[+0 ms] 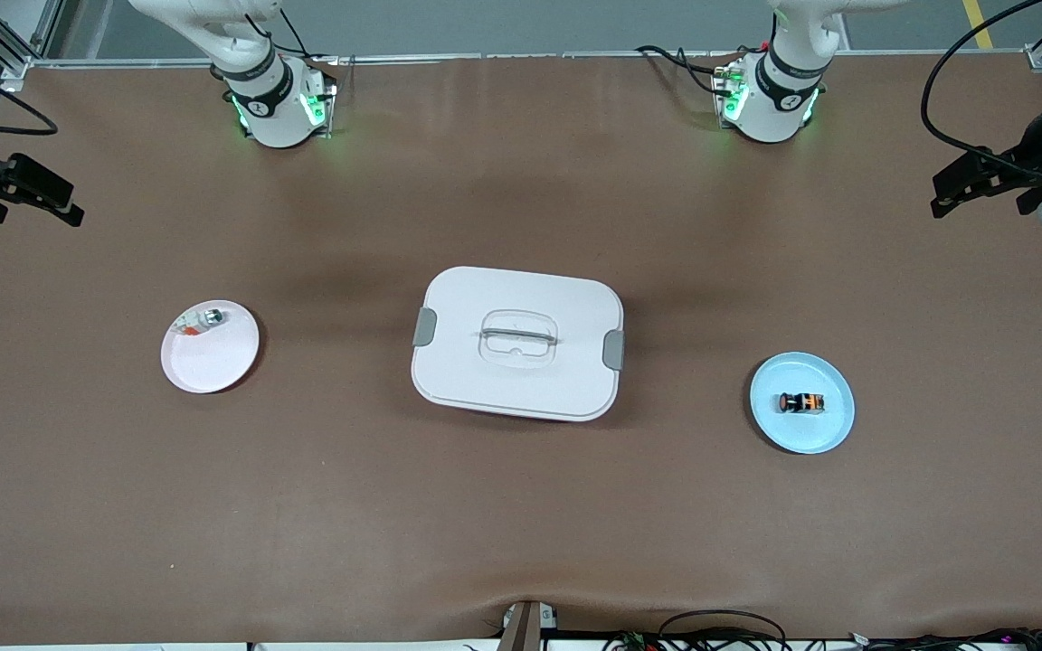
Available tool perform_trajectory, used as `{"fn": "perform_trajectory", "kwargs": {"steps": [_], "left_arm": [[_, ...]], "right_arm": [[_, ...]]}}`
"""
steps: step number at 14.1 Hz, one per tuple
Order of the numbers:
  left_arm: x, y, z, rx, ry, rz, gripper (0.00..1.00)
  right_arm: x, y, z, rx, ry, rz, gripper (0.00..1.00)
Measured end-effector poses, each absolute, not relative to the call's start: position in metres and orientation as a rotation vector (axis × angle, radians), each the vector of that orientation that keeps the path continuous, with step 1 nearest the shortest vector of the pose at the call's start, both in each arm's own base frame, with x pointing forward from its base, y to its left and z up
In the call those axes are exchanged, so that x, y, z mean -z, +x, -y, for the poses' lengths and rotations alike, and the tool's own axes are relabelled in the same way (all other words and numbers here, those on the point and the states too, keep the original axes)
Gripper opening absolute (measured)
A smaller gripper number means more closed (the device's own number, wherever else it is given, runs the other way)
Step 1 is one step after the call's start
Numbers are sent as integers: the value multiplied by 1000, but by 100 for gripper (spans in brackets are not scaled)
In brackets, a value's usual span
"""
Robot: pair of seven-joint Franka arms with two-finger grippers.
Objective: Transfer orange switch to right arm and place
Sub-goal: 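Lower the left gripper onto the orange switch on the blue plate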
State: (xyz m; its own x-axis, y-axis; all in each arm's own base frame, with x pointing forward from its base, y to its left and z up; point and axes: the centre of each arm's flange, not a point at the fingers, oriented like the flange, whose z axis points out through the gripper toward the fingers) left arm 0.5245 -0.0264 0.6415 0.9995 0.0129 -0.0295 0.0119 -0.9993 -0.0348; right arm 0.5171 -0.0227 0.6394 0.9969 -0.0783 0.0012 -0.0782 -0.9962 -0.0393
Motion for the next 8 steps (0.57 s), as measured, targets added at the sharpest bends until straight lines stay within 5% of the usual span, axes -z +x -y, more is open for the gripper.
{"fn": "perform_trajectory", "kwargs": {"steps": [8], "left_arm": [[-617, 553, 25, -105, -3110, 20, 100]], "right_arm": [[-639, 517, 22, 4, -3099, -121, 100]]}}
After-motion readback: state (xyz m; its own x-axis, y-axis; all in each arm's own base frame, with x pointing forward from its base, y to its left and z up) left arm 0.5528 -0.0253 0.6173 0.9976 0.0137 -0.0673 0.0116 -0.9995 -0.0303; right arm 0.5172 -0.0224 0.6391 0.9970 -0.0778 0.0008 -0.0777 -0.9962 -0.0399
